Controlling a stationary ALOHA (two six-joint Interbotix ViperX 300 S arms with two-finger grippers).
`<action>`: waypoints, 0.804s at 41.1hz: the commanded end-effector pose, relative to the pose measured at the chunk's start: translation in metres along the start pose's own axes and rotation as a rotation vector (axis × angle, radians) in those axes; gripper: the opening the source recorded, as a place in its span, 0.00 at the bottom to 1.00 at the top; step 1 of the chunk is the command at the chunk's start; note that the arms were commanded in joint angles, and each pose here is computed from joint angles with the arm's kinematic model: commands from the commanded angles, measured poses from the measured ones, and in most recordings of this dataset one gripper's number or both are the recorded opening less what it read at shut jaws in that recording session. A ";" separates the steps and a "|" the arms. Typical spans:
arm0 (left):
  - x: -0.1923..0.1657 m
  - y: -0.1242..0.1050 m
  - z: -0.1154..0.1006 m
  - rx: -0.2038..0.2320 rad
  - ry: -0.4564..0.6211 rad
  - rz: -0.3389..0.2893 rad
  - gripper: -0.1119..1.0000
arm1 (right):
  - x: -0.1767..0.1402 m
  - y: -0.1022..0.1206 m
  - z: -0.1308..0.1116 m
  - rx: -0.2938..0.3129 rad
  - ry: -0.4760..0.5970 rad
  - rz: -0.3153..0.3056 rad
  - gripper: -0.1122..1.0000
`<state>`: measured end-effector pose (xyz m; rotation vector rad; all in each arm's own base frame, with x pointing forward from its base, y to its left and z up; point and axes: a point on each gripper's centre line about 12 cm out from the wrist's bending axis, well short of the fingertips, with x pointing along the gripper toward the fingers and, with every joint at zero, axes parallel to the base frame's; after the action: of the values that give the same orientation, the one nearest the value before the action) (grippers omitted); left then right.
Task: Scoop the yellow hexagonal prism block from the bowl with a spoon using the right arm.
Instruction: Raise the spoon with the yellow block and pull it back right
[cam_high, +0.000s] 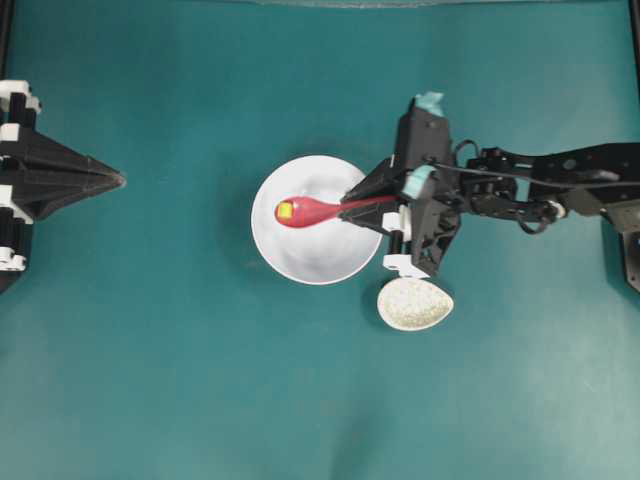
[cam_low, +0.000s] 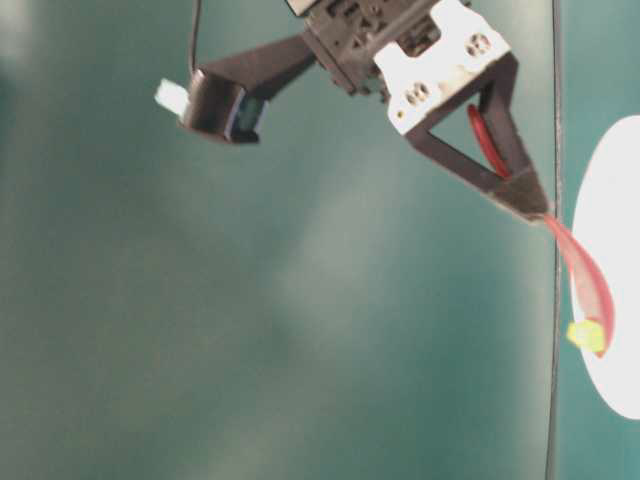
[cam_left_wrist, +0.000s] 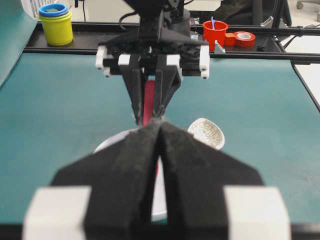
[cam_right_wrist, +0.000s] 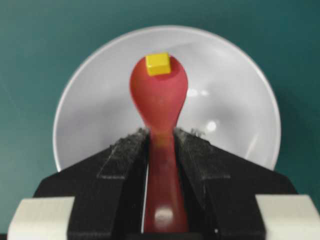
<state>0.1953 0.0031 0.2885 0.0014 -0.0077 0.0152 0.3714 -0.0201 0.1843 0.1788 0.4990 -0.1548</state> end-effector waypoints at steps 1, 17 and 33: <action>0.003 0.000 0.009 0.002 -0.021 0.001 0.10 | -0.011 0.005 0.015 -0.002 -0.092 0.005 0.32; 0.003 0.000 0.010 0.002 -0.021 0.001 0.10 | -0.040 0.007 0.029 -0.013 -0.256 0.002 0.32; 0.003 0.000 0.010 0.002 -0.023 0.001 0.10 | -0.077 0.009 0.053 -0.026 -0.366 0.028 0.32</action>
<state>0.1952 0.0031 0.2877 0.0029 -0.0046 0.0149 0.3336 -0.0152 0.2555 0.1314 0.1767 -0.1558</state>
